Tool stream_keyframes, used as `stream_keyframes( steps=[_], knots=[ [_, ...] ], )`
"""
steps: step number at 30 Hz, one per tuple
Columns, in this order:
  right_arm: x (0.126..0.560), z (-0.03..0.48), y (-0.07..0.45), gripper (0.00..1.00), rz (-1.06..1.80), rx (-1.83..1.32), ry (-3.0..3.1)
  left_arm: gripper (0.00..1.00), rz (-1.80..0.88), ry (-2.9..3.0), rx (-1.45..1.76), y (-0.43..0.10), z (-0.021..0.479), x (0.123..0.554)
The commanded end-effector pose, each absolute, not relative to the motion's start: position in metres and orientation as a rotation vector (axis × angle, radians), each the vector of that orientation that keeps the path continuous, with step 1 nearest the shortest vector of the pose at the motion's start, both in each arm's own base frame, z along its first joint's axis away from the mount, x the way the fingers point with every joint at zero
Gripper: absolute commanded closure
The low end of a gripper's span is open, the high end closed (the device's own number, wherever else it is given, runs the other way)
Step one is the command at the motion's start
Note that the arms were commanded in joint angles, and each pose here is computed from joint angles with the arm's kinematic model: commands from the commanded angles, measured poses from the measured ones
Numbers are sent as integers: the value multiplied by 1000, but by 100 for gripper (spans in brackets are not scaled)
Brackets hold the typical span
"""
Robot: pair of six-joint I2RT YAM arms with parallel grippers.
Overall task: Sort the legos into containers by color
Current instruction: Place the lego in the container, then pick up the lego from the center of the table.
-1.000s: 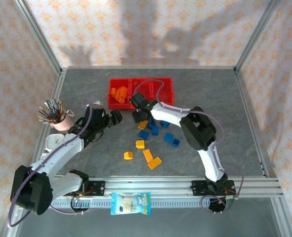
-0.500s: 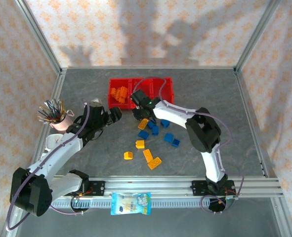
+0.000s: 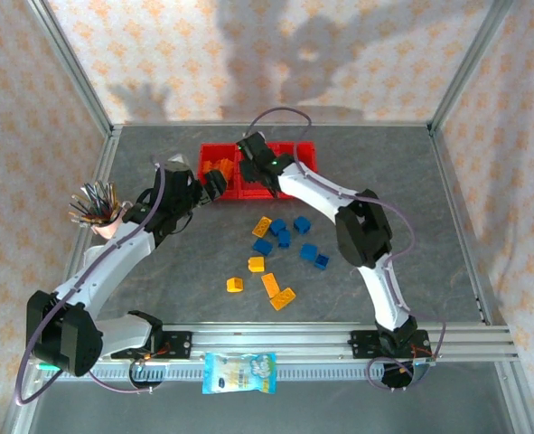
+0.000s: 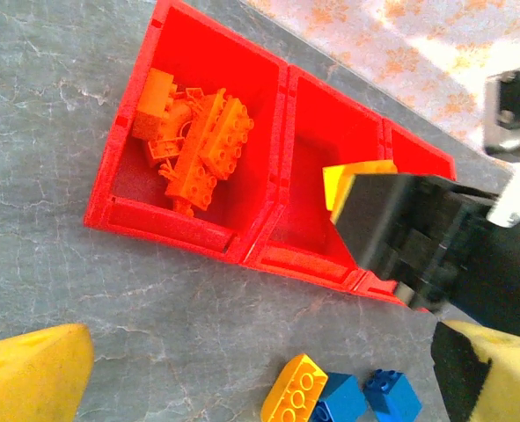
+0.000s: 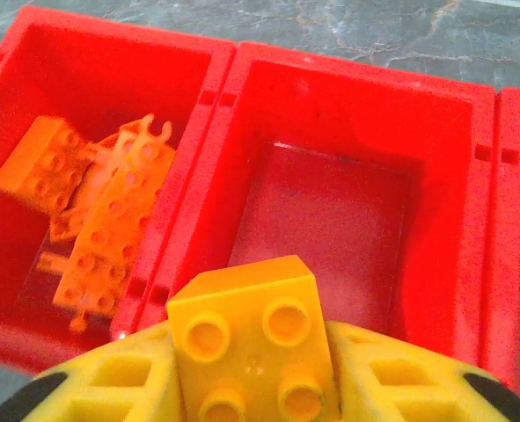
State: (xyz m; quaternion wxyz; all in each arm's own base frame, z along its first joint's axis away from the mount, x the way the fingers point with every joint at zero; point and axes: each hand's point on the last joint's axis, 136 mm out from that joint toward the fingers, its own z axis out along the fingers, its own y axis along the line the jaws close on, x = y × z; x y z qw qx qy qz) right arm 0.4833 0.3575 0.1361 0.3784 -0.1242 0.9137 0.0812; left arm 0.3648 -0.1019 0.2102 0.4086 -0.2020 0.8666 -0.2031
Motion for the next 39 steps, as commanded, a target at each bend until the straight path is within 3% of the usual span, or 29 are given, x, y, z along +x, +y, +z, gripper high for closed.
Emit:
stream_keyframes(
  steps=[1, 5, 9, 26, 39],
  knots=[
    [503, 149, 351, 49, 133, -258, 2285, 1, -467, 2177, -520, -93, 218, 368],
    [510, 164, 350, 44, 124, -243, 2276, 1, -452, 2173, -514, -90, 224, 366],
    [490, 176, 354, 42, 233, -242, 2305, 1, -463, 2177, -503, -91, 228, 361],
    [338, 114, 325, 31, 165, 220, 2505, 1, -563, 2266, -429, -99, 195, 313],
    [320, 55, 335, 35, 130, 446, 2573, 1, -540, 2315, -419, -95, 168, 298]
  ],
)
